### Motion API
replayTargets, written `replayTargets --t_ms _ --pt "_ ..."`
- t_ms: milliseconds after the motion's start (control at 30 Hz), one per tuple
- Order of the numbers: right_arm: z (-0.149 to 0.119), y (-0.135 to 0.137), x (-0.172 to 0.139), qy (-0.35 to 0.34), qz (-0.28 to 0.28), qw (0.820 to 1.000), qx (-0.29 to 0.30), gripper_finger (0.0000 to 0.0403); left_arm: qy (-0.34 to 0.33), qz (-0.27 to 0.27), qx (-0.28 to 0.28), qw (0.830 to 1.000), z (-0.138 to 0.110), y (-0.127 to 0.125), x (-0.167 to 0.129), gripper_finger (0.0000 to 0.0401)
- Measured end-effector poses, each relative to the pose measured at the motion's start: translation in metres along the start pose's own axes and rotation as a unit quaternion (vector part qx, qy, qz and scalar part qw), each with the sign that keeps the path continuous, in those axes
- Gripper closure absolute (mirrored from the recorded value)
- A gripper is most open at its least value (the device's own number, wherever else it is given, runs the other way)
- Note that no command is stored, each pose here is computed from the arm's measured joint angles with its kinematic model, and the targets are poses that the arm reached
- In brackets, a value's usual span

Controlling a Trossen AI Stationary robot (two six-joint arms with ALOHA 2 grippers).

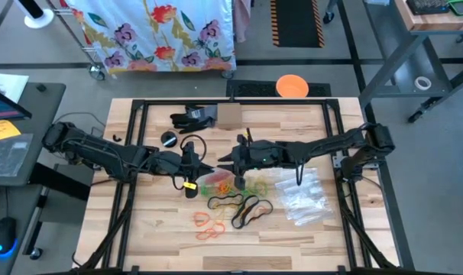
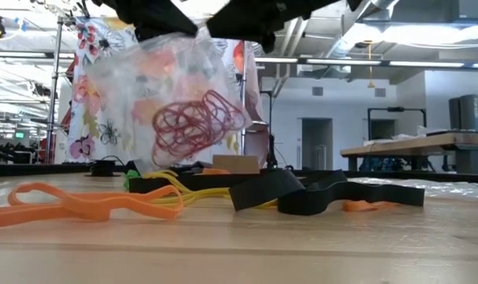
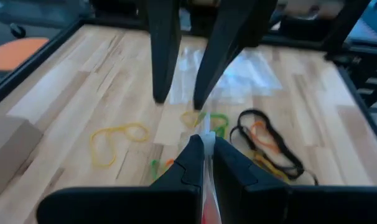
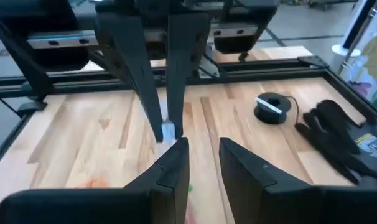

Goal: Sort rubber bands
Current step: Close the transparent zip bag

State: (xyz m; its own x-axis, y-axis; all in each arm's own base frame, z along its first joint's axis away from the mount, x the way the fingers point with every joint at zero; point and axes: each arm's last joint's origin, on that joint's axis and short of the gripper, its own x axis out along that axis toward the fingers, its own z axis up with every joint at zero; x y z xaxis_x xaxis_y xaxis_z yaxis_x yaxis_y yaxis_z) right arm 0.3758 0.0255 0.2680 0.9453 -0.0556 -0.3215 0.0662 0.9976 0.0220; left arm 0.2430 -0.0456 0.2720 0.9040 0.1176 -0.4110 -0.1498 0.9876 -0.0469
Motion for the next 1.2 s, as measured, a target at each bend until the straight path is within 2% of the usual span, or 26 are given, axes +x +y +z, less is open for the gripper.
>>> replayTargets --t_ms 367,767,1200 --pt "-0.007 -0.001 0.000 0.038 -0.003 0.999 -0.013 0.0317 0.006 0.012 0.001 1.000 -0.001 0.005 0.001 0.0393" --pt "-0.007 -0.001 0.000 0.035 -0.002 0.999 -0.024 0.0317 0.006 0.027 -0.001 1.000 0.000 0.012 0.004 0.0393" --pt "-0.002 -0.001 0.001 0.008 0.010 0.999 -0.033 0.0317 0.009 0.011 0.007 1.000 0.000 0.012 0.004 0.0393"
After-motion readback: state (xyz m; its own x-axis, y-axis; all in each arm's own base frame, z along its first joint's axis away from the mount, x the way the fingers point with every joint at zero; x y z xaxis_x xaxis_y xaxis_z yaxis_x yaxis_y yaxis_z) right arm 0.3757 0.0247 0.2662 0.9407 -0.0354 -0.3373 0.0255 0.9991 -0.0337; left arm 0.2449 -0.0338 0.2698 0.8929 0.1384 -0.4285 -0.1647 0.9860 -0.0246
